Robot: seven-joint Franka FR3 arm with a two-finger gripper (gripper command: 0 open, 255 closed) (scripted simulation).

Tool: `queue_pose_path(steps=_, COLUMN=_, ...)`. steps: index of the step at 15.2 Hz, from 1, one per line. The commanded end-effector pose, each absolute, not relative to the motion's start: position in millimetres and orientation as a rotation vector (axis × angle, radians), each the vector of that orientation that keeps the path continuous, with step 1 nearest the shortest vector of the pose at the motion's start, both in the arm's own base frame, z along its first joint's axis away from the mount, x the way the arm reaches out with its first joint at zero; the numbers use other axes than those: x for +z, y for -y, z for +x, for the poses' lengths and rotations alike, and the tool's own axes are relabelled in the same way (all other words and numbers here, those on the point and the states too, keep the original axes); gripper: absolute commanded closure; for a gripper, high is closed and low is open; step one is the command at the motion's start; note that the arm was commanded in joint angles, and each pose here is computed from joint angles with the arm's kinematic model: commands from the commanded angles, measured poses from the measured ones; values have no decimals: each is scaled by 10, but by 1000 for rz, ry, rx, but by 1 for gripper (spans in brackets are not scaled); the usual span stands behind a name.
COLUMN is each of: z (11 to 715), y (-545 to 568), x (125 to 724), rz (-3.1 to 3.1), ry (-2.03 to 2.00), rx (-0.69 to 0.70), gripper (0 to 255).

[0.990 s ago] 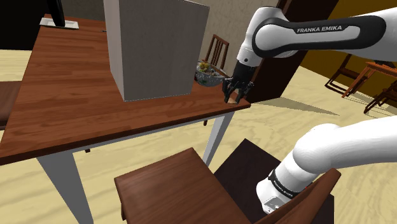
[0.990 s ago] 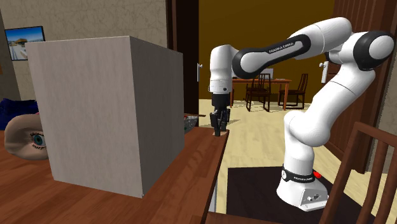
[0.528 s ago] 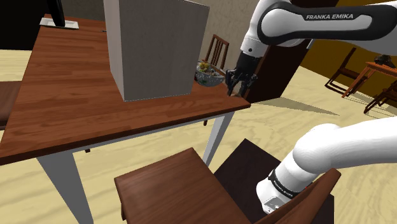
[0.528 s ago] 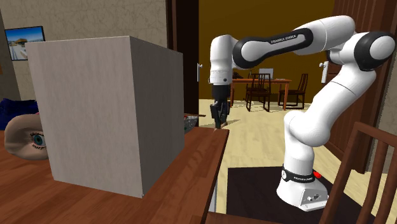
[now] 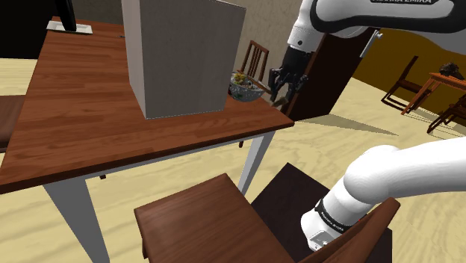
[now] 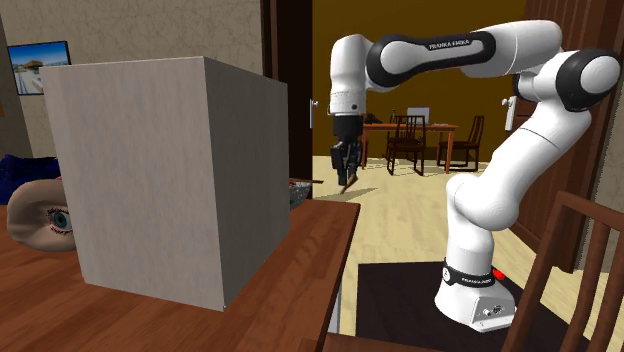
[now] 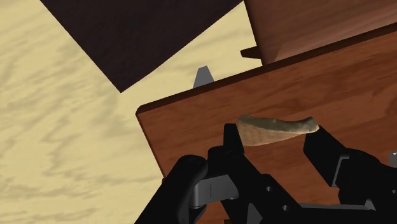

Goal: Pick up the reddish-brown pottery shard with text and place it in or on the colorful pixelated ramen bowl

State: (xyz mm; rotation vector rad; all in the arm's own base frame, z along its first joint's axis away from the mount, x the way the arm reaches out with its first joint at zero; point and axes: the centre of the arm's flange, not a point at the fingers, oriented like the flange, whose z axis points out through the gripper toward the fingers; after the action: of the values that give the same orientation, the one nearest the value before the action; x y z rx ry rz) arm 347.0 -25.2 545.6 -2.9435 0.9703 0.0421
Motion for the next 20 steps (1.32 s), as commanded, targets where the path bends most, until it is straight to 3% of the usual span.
queue_pose_path(steps=1, z=3465, y=249, x=5565, rz=-2944, ry=-971, rx=43, gripper=255)
queue_pose_path(steps=15, z=3465, y=249, x=6282, rz=-2944, ry=-971, rx=43, gripper=255)
queue_pose_path(steps=20, z=4098, y=436, x=6306, rz=-2944, ry=-971, rx=43, gripper=255)
